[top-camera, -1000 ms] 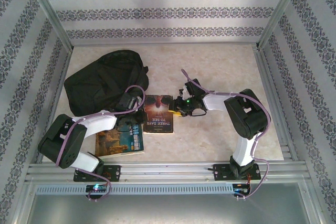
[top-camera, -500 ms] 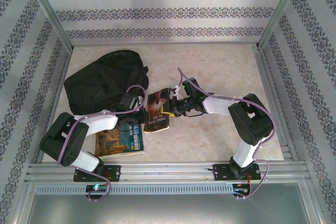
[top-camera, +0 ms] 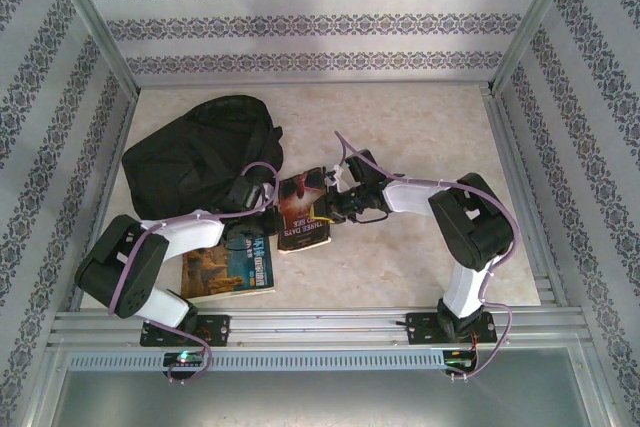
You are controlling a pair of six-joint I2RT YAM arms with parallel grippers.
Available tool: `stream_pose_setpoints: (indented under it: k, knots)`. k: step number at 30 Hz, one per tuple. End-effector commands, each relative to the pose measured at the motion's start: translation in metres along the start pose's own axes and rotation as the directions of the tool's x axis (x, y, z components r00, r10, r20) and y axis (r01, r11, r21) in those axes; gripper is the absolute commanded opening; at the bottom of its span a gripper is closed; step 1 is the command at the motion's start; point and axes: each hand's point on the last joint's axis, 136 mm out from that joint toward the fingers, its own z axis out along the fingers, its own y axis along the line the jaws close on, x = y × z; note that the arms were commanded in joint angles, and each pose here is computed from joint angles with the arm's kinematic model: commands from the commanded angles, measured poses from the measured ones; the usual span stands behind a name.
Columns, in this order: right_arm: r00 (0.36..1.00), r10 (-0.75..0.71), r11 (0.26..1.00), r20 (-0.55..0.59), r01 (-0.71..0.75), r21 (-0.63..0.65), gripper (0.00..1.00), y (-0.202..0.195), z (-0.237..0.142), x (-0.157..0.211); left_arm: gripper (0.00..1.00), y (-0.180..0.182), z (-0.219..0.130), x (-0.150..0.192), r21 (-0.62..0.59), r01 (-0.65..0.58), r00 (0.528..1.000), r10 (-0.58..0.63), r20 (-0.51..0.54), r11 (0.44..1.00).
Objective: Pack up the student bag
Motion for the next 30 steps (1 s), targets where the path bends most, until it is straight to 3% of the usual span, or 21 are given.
stream_pose_setpoints:
  k: [1,3,8,12,16,22,25,30]
  knots:
    - [0.999,-0.019,1.000,0.044,0.018,0.016,0.00,0.000,-0.010,-0.010,0.11,0.001,-0.003,0.014,-0.005,-0.024,0.999,0.024,-0.035,1.000]
    - [0.998,-0.018,0.999,0.068,0.016,0.028,0.00,-0.001,-0.017,-0.013,0.19,-0.003,-0.010,0.009,-0.006,-0.025,0.999,0.025,-0.021,1.000]
    - [0.989,-0.082,0.996,0.121,0.086,-0.028,0.00,0.029,-0.044,-0.015,0.52,-0.031,-0.050,-0.017,0.026,-0.077,0.995,0.075,0.060,0.997]
    - [0.971,-0.177,0.975,0.158,0.195,-0.106,0.00,0.071,-0.069,-0.015,0.67,-0.057,-0.088,-0.045,0.112,-0.086,0.990,0.073,0.120,0.990]
    - [0.945,-0.262,0.938,0.195,0.297,-0.180,0.00,0.113,-0.095,-0.010,0.79,-0.093,-0.114,-0.066,0.273,-0.106,0.988,0.069,0.140,0.956]
    - [0.852,-0.423,0.816,0.309,0.507,-0.278,0.00,0.188,-0.143,0.018,0.83,-0.122,-0.139,-0.092,0.348,-0.192,0.972,0.131,0.193,0.917]
    - [0.812,-0.481,0.754,0.330,0.576,-0.316,0.00,0.213,-0.161,0.036,0.84,-0.147,-0.158,-0.100,0.468,-0.220,0.968,0.133,0.212,0.856]
    - [0.788,-0.516,0.708,0.336,0.613,-0.349,0.00,0.231,-0.179,0.055,0.81,-0.204,-0.208,-0.095,0.727,-0.320,0.947,0.189,0.259,0.608]
